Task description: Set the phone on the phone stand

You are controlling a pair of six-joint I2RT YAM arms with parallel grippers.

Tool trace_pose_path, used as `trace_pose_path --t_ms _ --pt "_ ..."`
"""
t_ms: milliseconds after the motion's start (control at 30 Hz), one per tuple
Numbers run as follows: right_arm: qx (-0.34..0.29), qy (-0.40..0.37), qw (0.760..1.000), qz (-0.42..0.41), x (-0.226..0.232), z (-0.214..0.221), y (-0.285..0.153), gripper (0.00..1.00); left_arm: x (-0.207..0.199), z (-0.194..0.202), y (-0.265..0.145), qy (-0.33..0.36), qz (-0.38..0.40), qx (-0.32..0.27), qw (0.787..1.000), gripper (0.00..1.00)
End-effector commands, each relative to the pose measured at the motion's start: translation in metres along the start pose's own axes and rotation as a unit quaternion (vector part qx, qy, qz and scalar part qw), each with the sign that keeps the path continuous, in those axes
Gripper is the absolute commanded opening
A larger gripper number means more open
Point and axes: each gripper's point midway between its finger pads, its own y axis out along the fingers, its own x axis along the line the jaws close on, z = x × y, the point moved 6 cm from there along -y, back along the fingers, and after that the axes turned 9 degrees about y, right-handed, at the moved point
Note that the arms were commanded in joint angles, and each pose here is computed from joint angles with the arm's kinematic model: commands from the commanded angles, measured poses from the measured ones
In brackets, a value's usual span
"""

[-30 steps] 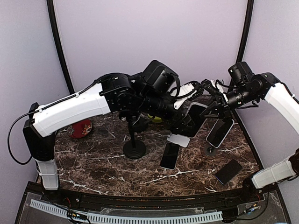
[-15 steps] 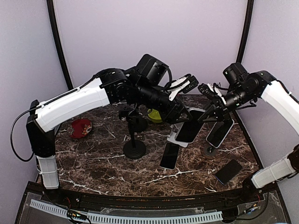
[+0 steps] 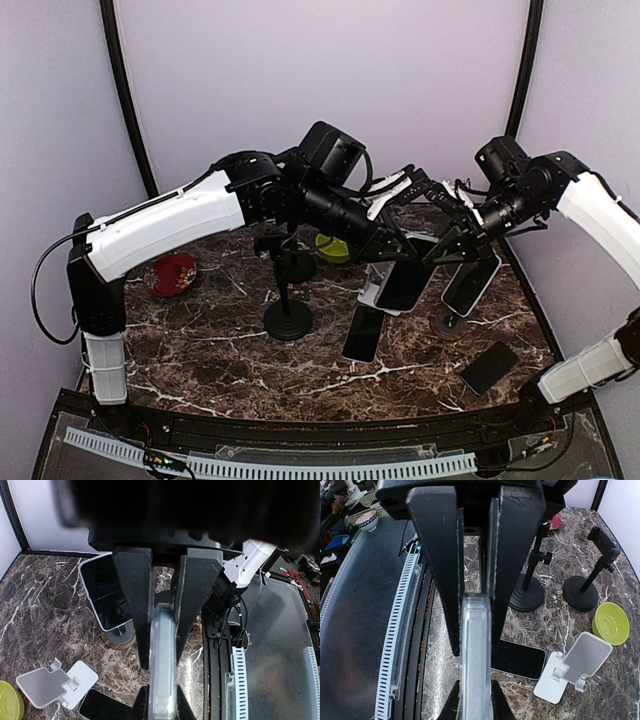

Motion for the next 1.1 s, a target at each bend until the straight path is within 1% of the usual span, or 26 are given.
trace_pose_path --t_ms 0,33,67,100,133,167,233,300,400,500,533,633,733,900,1067 --pt "-0.034 -0.028 0.999 -0.004 0.003 -0.016 -0.004 0.02 -0.001 -0.008 -0.002 0.003 0.018 -0.02 1.0 0.02" --pt "-0.035 -0.026 0.999 -0.007 0.005 -0.016 -0.005 0.17 0.0 -0.008 -0.002 0.003 0.018 -0.021 1.0 0.0" --pt "-0.035 -0.022 0.999 -0.008 0.006 -0.016 -0.006 0.39 0.0 -0.008 -0.002 0.003 0.019 -0.022 1.0 0.0" --pt "-0.033 -0.021 0.999 -0.008 0.007 -0.015 -0.008 0.53 0.001 -0.008 -0.002 0.002 0.019 -0.023 1.0 0.0" --pt "-0.031 -0.023 0.999 -0.007 0.008 -0.014 -0.01 0.6 0.002 -0.008 -0.002 0.001 0.019 -0.023 1.0 0.0" --pt "-0.033 -0.022 0.999 -0.002 0.007 -0.013 -0.013 0.66 0.003 -0.008 -0.002 -0.003 0.019 -0.023 1.0 0.0" --pt "-0.044 -0.018 0.999 0.017 0.004 -0.011 -0.023 0.72 0.004 -0.007 -0.002 -0.007 0.02 -0.026 0.999 0.0" --pt "-0.066 -0.008 0.996 0.051 -0.007 -0.008 -0.035 0.77 0.007 -0.008 -0.002 -0.01 0.01 -0.028 1.0 0.0" --pt "-0.111 0.041 0.985 0.127 -0.034 0.001 -0.054 0.87 0.018 -0.009 0.0 -0.014 -0.028 -0.034 0.999 0.0" --pt "-0.142 0.098 0.967 0.186 -0.061 0.016 -0.066 0.97 0.036 -0.008 0.005 -0.029 -0.095 -0.047 0.994 0.0" --pt "-0.157 0.117 0.959 0.204 -0.072 0.023 -0.072 0.98 0.044 -0.009 0.006 -0.038 -0.119 -0.055 0.991 0.0" --pt "-0.192 0.159 0.942 0.223 -0.09 0.042 -0.079 1.0 0.062 -0.008 0.012 -0.044 -0.184 -0.073 0.979 0.0" --pt "-0.207 0.174 0.931 0.245 -0.099 0.056 -0.081 1.0 0.078 -0.009 0.016 -0.053 -0.232 -0.095 0.967 0.0" --pt "-0.195 0.178 0.925 0.273 -0.105 0.074 -0.075 1.0 0.099 -0.006 0.019 -0.082 -0.295 -0.13 0.943 0.0" --pt "-0.186 0.171 0.93 0.268 -0.102 0.08 -0.07 1.0 0.114 0.001 0.018 -0.122 -0.337 -0.166 0.919 0.0"
